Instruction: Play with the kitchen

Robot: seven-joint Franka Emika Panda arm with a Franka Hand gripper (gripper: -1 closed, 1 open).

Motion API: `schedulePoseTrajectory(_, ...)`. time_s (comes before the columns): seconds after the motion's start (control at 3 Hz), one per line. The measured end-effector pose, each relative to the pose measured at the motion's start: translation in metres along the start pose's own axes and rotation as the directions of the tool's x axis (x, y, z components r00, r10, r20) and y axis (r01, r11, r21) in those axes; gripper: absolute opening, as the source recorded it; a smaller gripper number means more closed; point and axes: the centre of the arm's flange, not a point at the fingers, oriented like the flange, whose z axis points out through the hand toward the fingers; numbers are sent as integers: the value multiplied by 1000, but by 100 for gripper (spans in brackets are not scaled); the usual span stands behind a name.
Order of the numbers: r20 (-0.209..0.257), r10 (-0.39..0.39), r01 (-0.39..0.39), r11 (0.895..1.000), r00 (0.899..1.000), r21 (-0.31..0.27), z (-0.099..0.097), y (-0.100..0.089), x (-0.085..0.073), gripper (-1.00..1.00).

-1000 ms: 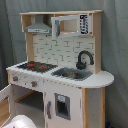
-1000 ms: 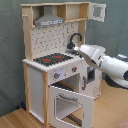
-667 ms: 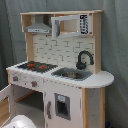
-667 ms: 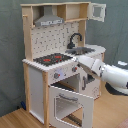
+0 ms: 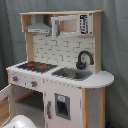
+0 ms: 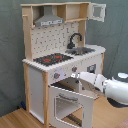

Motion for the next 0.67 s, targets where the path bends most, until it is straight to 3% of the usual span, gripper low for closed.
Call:
schedulePoseTrajectory(0.33, -16, 84, -83, 996, 996, 24, -5, -19, 9, 100)
schedulePoseTrajectory(0.67, -18, 172, -171, 984, 985, 51, -7, -38, 13, 100)
